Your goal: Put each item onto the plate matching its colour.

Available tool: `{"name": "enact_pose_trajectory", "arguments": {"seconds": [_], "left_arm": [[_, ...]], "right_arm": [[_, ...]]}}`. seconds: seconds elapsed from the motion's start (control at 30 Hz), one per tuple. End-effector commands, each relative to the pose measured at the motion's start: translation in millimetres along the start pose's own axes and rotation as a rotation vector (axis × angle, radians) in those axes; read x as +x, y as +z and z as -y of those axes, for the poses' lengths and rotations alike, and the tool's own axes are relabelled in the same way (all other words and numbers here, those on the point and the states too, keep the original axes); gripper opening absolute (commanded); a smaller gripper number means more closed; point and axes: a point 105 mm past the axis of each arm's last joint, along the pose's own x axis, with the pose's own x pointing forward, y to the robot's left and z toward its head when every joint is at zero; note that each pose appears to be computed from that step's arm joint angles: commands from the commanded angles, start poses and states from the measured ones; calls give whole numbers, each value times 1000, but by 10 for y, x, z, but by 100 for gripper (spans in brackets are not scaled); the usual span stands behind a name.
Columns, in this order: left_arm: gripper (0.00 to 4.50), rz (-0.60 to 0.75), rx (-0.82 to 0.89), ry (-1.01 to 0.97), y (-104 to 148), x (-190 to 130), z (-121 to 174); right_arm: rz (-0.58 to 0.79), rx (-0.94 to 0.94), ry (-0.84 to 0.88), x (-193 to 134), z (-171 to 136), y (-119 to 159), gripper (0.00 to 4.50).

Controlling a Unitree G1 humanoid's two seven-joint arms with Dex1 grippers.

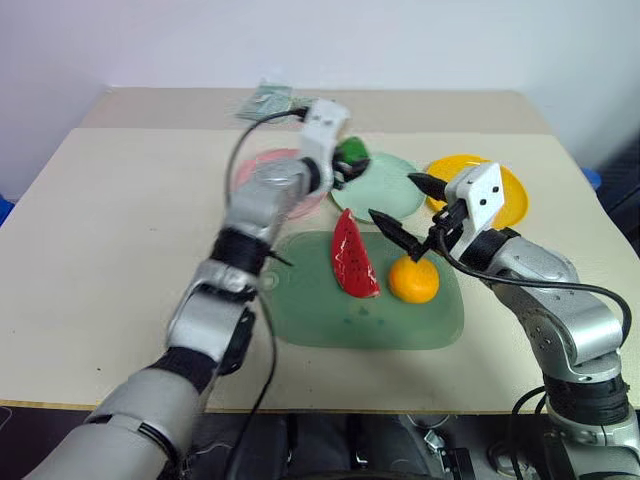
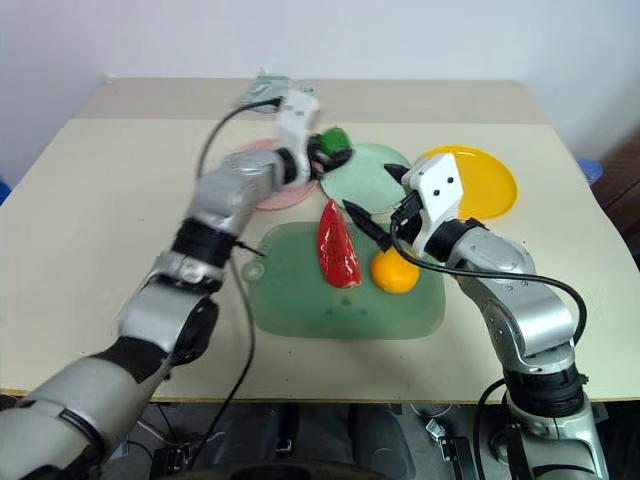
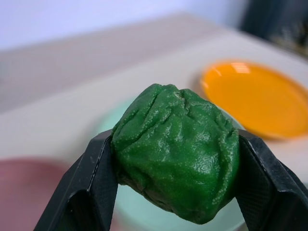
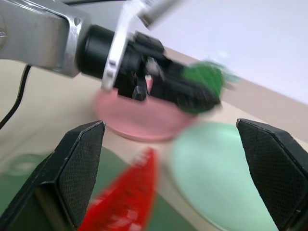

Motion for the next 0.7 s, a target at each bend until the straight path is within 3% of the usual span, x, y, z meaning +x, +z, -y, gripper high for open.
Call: {"name": "enact_pose_trajectory", "arguments": {"seconds": [0.03,0.23,0.37,0.6,0.7], "left_arm": [[263,-52,51,64,-27,130,-25],[263,-117,37,83,-139,220,65],[448,-87,24,95,-88,225,52],[448,222,-140,73,513,69,-153],[448,337,-160,-9,619,-139,-324]], "right_arm": [[39,-46,-29,-56,22,90,450],[40,-45,-58,-147,-21,73,450],[35,-39,-74,-183,-29,54,450],[17,-35,-66,-223,-18,-2,450],[9,-32,-55,-255,16,-21,450]]}}
